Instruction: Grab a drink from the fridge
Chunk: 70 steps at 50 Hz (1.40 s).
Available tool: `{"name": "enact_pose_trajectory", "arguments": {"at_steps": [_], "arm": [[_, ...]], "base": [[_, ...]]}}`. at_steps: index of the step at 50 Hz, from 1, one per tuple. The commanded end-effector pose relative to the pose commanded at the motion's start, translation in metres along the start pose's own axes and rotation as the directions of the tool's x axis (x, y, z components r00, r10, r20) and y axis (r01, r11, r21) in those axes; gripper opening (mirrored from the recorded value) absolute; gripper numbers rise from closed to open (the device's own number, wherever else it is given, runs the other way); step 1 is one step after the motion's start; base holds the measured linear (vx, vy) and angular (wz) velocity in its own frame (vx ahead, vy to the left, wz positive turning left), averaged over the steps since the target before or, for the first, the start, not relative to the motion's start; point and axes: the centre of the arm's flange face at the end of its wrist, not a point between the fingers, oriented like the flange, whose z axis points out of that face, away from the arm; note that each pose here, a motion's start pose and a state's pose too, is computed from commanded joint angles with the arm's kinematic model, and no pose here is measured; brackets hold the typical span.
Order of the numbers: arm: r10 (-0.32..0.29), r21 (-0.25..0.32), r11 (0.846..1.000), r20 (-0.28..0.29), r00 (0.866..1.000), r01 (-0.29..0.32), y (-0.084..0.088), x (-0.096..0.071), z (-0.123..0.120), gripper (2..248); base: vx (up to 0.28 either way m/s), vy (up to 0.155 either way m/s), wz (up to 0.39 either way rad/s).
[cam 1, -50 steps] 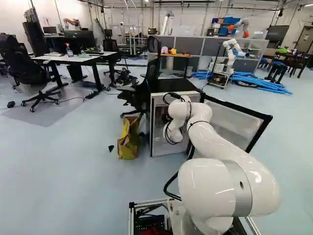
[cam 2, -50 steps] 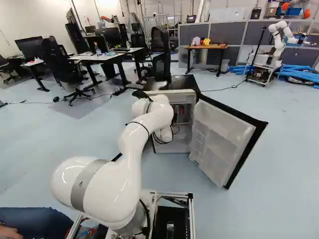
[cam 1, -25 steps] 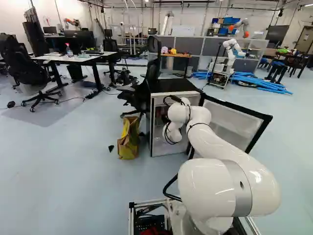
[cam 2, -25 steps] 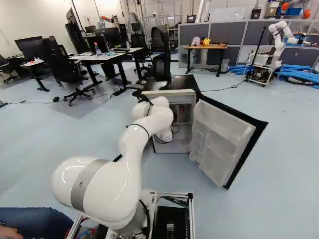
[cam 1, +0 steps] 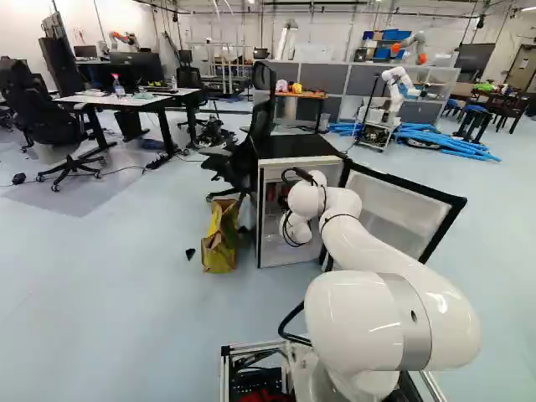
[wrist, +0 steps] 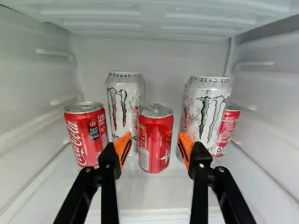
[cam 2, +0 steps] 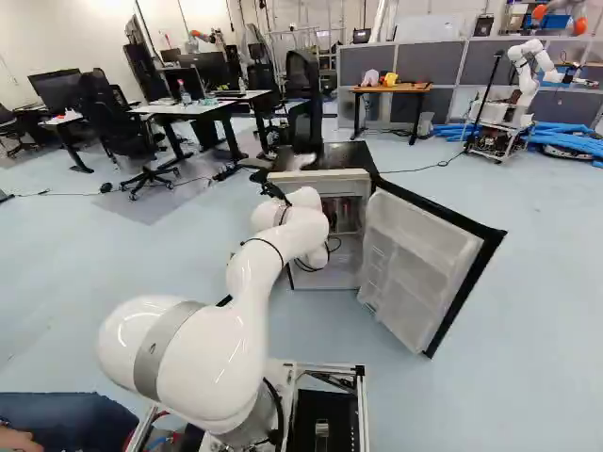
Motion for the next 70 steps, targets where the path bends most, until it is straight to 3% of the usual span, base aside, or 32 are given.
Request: {"name": "enact_pose_trajectory", "arguments": {"at_steps": [40, 52, 70], "arm": [[0.0, 0.0, 1.0, 0.0, 1.0, 0.0, 0.0, 0.0, 0.0, 156], [0.0, 0.0, 1.0, 0.002, 1.0, 0.0, 0.001, 0.013, 0.002, 156], [0.0, 0.0, 1.0, 0.002, 1.0, 0.0, 0.001, 0.013, 0.002, 156]], "base": [[0.0, 0.0, 0.0], [0.0, 0.0, 0.0], [0.0, 0.0, 0.0]]}}
